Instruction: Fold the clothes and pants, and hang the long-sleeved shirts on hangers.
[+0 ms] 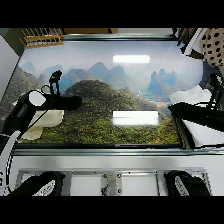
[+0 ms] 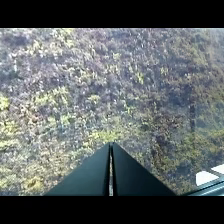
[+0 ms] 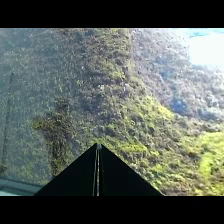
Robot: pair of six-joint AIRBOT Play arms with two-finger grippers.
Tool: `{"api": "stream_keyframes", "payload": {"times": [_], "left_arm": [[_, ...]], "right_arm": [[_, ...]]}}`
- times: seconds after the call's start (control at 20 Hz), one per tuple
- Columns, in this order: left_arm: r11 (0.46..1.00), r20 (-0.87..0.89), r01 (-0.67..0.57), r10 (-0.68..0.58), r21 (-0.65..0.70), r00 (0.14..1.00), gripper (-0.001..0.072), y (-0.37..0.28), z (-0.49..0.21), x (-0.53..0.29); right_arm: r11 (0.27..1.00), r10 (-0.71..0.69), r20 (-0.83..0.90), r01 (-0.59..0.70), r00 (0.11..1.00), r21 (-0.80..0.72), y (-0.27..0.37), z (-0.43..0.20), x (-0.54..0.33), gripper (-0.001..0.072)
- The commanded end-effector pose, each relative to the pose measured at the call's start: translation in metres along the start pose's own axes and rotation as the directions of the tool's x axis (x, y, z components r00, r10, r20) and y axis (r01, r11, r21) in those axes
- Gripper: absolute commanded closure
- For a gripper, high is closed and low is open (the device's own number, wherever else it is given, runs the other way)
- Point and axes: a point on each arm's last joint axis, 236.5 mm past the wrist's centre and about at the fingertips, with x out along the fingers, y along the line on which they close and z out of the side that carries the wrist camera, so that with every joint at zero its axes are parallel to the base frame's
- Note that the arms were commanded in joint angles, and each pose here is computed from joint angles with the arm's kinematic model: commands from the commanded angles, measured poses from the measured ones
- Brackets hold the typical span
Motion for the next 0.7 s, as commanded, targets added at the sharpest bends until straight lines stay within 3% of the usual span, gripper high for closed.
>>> {"api": "stream_keyframes", "payload": {"times": [0.0,0.6,0.65], "left_arm": [[1.000,0.000,0.000,0.000,0.001,1.000,0.0701,0.000,0.000,0.000],[1.000,0.021,-0.013,0.012,0.021,1.000,0.0697,0.003,0.005,0.000],[0.995,0.045,-0.054,0.050,0.084,0.998,0.0457,0.013,0.013,-0.004]], "right_arm": [[1.000,0.001,-0.001,-0.001,1.000,-0.001,0.000,0.000,0.000,0.0696],[1.000,0.001,-0.001,-0.001,1.000,-0.001,0.000,0.000,0.000,0.0696],[1.000,0.001,-0.001,-0.001,1.000,-0.001,0.000,0.000,0.000,0.0696]]}}
